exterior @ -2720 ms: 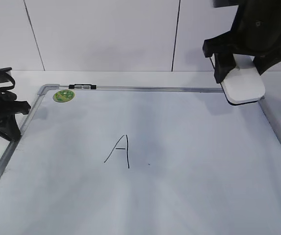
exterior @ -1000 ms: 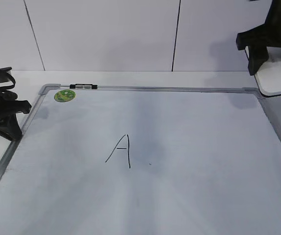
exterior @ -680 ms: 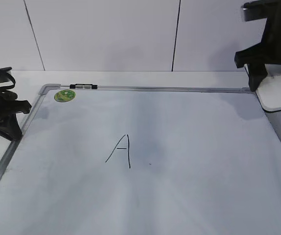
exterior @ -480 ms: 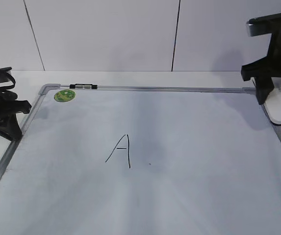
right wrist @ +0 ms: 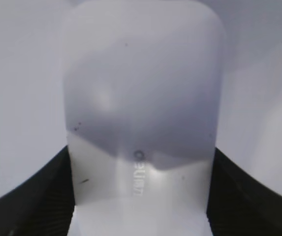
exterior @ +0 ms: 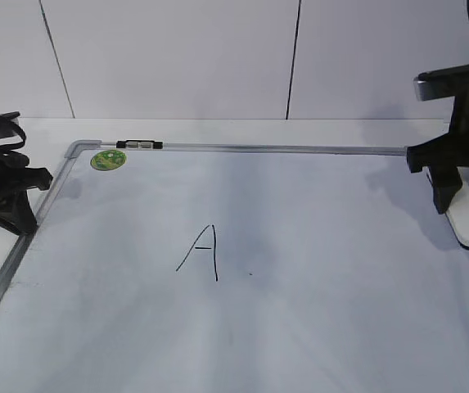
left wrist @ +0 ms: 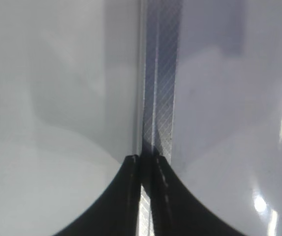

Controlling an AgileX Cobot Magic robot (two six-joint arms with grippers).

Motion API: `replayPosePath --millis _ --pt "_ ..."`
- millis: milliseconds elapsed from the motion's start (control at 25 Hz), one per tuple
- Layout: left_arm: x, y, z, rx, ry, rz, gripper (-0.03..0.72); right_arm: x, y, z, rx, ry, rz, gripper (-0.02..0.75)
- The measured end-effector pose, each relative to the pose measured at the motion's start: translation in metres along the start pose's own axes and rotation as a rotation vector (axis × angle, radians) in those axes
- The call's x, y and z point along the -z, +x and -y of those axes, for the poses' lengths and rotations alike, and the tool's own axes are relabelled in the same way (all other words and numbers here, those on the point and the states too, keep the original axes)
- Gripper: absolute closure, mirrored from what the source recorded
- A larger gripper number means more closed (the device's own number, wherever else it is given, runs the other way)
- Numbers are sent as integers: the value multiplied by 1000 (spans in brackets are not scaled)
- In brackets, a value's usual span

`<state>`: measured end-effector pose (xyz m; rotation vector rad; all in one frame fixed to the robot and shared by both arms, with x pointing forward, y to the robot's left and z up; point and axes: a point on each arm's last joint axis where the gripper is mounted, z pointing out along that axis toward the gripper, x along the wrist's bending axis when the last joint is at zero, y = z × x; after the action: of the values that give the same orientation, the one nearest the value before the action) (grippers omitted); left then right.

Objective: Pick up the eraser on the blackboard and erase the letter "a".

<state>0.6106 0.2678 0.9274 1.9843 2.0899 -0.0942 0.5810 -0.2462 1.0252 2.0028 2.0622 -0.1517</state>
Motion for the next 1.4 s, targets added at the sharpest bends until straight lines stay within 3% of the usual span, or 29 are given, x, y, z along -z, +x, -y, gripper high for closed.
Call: replayPosePath --millis 320,800,1120,1400 --pt "0 0 0 2 0 2 653 -24 7 19 14 102 -20 206" --pt "0 0 0 2 0 2 651 -29 12 14 -1 34 -73 206" --pt "0 0 0 3 0 3 650 -44 14 13 1 74 -66 209" --pt "0 0 0 4 0 5 650 -48 -2 10 -47 72 -64 209"
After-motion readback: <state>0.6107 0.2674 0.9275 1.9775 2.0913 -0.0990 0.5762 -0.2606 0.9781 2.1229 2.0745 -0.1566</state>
